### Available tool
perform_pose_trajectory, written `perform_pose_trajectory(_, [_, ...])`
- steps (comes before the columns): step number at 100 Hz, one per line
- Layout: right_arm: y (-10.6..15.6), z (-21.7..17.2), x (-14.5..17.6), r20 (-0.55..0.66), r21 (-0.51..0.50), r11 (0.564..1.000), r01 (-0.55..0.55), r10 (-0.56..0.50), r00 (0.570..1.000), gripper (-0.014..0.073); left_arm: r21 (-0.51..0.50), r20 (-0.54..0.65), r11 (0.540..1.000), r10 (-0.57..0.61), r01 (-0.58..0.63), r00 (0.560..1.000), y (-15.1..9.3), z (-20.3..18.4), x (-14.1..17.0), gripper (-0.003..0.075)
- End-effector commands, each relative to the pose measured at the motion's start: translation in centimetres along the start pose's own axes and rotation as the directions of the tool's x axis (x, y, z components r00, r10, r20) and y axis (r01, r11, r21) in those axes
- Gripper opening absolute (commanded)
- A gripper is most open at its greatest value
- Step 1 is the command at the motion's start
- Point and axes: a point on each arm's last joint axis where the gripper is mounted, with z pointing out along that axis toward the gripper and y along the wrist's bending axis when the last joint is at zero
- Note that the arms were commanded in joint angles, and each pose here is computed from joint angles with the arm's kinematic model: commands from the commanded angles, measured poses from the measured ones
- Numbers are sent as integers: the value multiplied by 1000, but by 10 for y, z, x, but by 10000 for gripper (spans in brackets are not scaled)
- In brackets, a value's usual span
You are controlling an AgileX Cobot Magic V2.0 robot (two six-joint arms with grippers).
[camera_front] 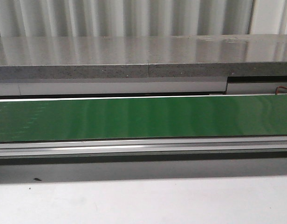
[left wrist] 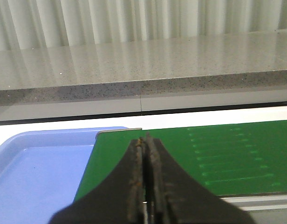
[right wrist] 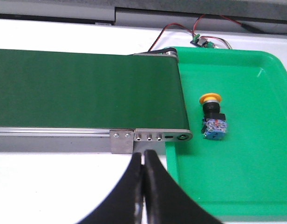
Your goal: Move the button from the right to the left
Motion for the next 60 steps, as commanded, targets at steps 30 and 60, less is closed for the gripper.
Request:
perform_pose_trajectory(30, [1, 31, -45, -185, -30, 999, -42, 36, 982, -19, 12, 71, 1000, -11, 10, 997, -1, -1, 4, -20])
perform_pose_trajectory(60, [2, 67, -54, -332, -40, 997, -68, 51, 942, 472, 12, 71, 1000, -11, 10, 997, -1, -1, 4, -20])
